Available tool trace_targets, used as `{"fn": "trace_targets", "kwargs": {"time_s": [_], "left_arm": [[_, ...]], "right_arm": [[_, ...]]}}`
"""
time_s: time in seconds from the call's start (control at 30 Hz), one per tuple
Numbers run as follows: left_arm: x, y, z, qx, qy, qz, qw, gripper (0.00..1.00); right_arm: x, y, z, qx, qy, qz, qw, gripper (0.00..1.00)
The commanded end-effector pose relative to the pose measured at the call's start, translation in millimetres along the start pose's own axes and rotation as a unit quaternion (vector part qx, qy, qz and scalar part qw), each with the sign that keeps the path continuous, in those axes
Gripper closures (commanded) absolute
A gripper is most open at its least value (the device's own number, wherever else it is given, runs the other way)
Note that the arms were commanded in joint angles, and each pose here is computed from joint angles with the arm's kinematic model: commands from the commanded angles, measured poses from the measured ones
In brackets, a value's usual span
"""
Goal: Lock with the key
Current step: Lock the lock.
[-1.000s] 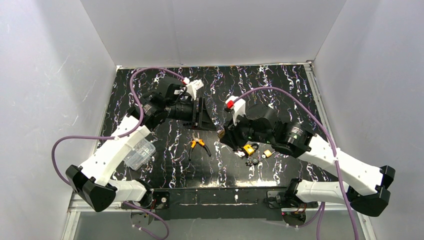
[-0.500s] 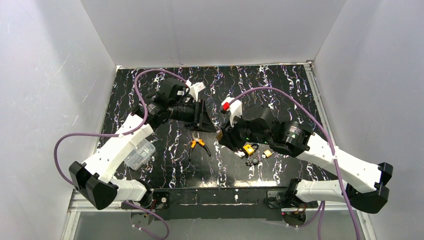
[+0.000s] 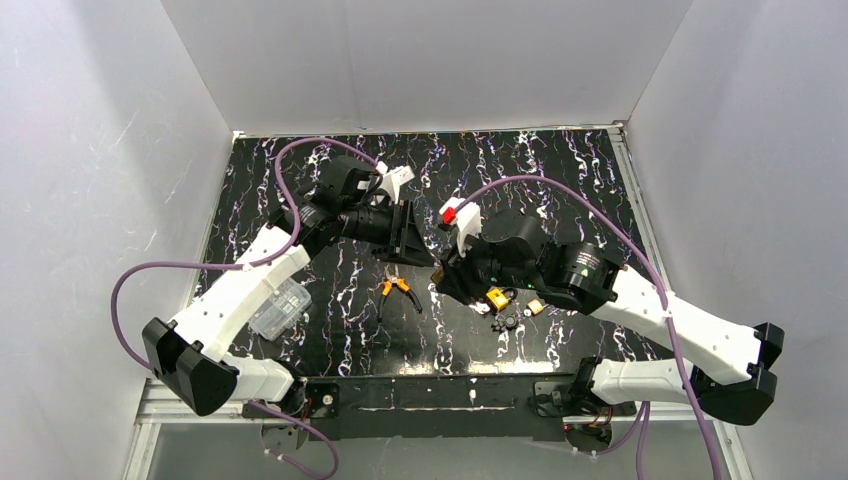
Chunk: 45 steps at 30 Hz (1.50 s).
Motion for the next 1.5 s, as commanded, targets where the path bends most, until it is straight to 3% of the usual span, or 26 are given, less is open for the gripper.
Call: {"fn": "trace_targets", "kwargs": {"time_s": [0.0,0.07,0.2,0.37,0.77,1.13,1.47], "left_arm": [[12.6,-14.5,7.7,-0.066,-0.003,0.041,0.997,0.61],[17.0,-17.5,10.5,-0.082,-0.004,0.049,0.995,0.58],[23.5,-23.4,14.5,-0.102,-0.006,0.063,0.993,0.64],[37.9,-30.0,18.8,-0.145,-0.024,0.067,0.987,0.62],[68.8,-64.9,39.6,-0.226,-0.026,0.165,0.960,0.60],[77.5,-72.7,48.9,-0.237,-0.028,0.179,0.954,0.74],[70.6,-62.4,41.8,-0.213,-0.041,0.141,0.966,0.86]], "right_arm": [[19.2,19.0,-29.1,0.017,-0.062,-0.068,0.996,0.97],[23.2,23.0,-30.7,0.016,-0.064,-0.084,0.994,0.97],[31.0,25.7,-35.9,0.015,-0.071,-0.096,0.993,0.97],[44.3,32.9,-43.5,0.013,-0.086,-0.123,0.989,0.97],[65.9,43.5,-60.6,0.011,-0.118,-0.163,0.979,0.96],[64.6,47.4,-72.5,0.009,-0.126,-0.176,0.976,0.97],[60.7,50.7,-71.2,0.012,-0.114,-0.189,0.975,0.97]]}}
Point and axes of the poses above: each gripper's point midway between its finger pads, its own x axis back along the fingers, its own y axis along the line the jaws close on, z = x × y, the point moved 4 cm from there along x, back along the fingers, and after that the axes turned 6 degrees about x, right-handed, at the moved point
